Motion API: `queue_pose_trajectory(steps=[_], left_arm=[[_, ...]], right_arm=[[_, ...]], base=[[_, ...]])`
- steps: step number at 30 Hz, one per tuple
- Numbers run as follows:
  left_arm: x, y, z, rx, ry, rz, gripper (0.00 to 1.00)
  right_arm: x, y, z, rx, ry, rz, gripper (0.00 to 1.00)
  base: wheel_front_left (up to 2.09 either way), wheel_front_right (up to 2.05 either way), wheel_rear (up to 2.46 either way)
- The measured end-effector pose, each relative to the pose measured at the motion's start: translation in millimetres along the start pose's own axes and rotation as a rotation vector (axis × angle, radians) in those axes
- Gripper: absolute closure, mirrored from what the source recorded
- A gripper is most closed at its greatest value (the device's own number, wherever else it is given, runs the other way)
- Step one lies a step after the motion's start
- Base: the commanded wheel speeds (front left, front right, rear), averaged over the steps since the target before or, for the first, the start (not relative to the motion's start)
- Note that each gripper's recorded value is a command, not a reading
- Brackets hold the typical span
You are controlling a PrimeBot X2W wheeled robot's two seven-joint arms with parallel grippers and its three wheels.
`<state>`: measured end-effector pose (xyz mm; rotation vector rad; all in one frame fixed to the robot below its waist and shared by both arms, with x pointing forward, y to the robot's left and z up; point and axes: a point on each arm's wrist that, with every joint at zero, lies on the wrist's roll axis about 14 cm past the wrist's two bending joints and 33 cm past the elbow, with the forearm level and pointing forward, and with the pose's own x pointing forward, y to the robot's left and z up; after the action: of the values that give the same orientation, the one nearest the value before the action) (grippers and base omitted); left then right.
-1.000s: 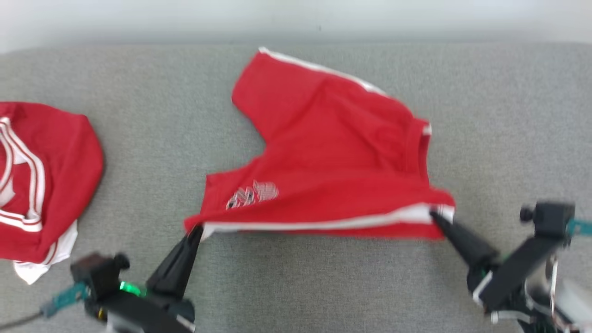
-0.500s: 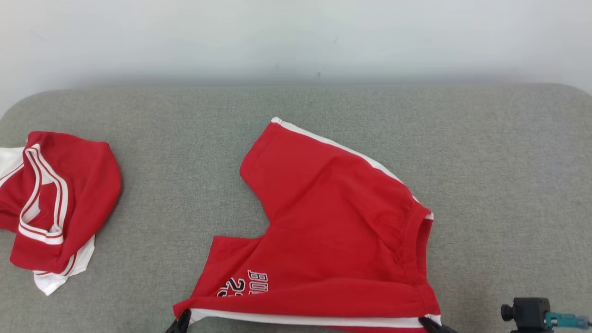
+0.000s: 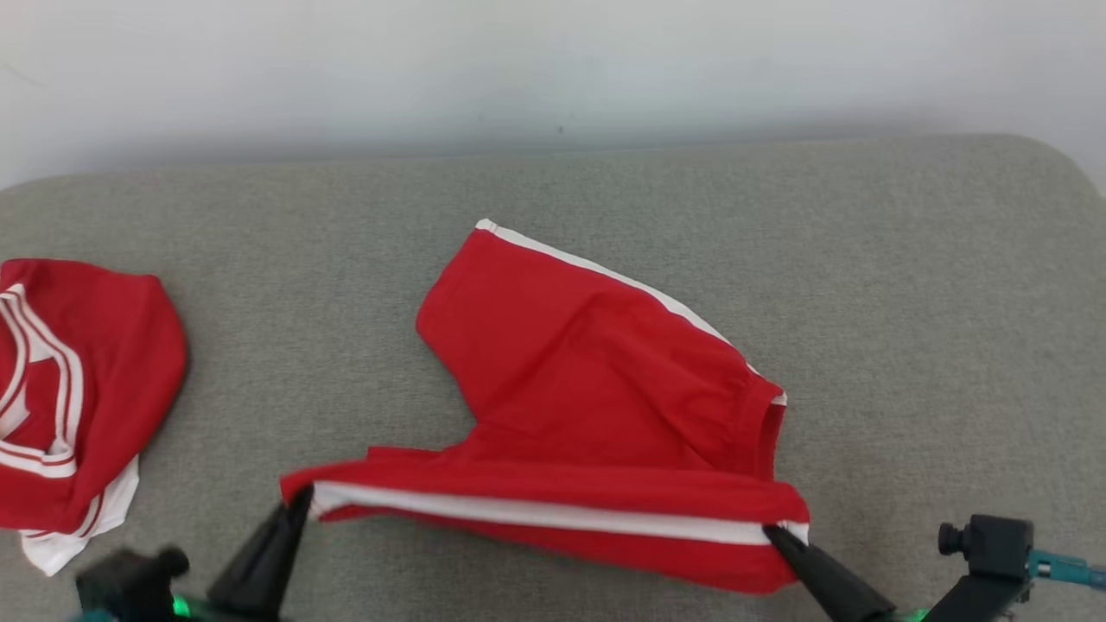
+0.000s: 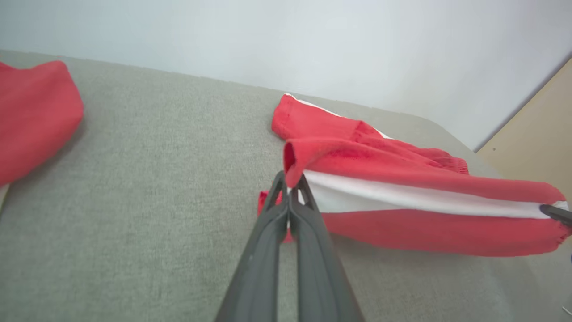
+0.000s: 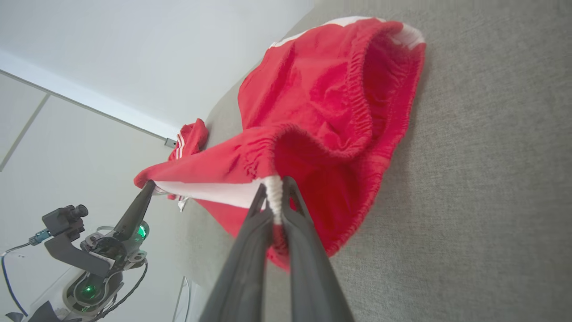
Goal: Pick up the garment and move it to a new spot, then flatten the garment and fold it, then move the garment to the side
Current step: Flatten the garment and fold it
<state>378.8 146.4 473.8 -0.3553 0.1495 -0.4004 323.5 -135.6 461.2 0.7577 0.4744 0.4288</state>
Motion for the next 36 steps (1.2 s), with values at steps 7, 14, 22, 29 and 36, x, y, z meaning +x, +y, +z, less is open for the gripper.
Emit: queue_pose_trajectory(steps=[7, 14, 22, 29, 36], left_arm=[[55, -15, 49, 0.174, 0.005, -0.156, 1.00], [116, -11, 75, 0.275, 0.062, -0.215, 1.00], [181, -2, 54, 0.328, 0.184, -0.247, 1.00], [225, 4, 21, 0.349, 0.269, -0.267, 1.00], [255, 6, -7, 0.332, 0.310, -0.279, 1.00]], right_arm=[[7, 1, 28, 0.018, -0.114, 0.006, 1.00], [30, -1, 54, -0.010, -0.215, 0.015, 1.00], [54, -27, 66, -0.035, -0.276, -0.047, 1.00], [67, -50, 74, -0.057, -0.308, -0.108, 1.00], [72, -65, 76, -0.100, -0.319, -0.156, 1.00]], base=[[0.00, 0.00, 0.00], [0.00, 0.00, 0.00], [0.00, 0.00, 0.00], [0.00, 0.00, 0.00], [0.00, 0.00, 0.00]])
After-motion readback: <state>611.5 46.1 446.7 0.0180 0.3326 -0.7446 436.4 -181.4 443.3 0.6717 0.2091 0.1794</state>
